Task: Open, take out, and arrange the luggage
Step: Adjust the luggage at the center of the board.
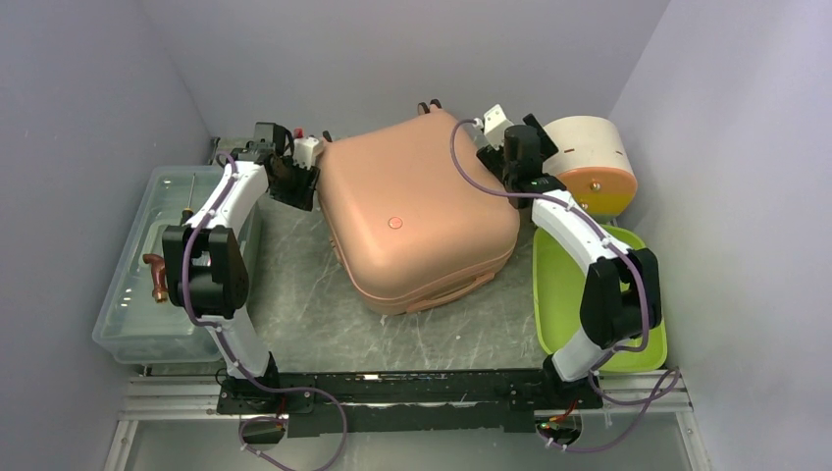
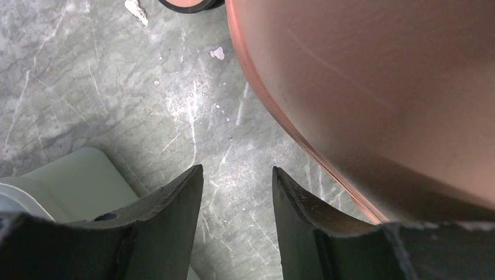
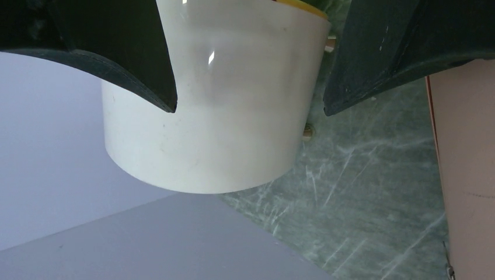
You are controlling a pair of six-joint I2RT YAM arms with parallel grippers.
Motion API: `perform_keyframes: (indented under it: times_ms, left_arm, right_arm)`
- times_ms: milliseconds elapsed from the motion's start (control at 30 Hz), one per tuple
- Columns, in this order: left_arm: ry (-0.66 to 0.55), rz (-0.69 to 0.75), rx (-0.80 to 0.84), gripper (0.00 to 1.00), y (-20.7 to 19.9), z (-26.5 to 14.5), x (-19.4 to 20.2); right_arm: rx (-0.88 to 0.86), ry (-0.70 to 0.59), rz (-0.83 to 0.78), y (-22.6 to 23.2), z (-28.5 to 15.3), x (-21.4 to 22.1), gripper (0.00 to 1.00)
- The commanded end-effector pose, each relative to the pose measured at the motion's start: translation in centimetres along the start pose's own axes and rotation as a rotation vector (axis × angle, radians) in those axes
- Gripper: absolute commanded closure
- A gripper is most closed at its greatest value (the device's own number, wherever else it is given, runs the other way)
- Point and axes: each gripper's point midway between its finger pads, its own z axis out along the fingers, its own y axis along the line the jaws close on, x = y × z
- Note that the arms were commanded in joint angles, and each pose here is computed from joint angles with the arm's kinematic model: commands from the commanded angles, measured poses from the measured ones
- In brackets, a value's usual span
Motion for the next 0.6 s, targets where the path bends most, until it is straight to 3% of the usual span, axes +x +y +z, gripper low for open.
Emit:
perform_keyframes:
  times_ms: [0, 167, 267, 567]
  left_arm:
    - [-0.043, 0.029, 0.052, 0.47, -1.8, 0.0, -1.0]
    - [-0.039, -0.006, -0.057, 0.44, 0.5, 0.8, -2.1]
    - [0.029, -0.054, -0.165, 0.43, 2.9, 1.7, -1.9]
    - [0.102, -0.075, -0.132, 0.42, 3.8, 6.1, -2.0]
  right_arm:
    - [-0.004, -0.057, 0.028, -0.6, 0.2, -2.2, 0.00]
    - [-0.263, -0.072, 0.029, 4.2, -2.0, -1.1, 0.00]
    - [-0.443, -0.098, -0.002, 8.0, -4.6, -0.3, 0.00]
    - [-0.793, -0.164, -0.124, 17.1, -13.5, 1.0, 0.00]
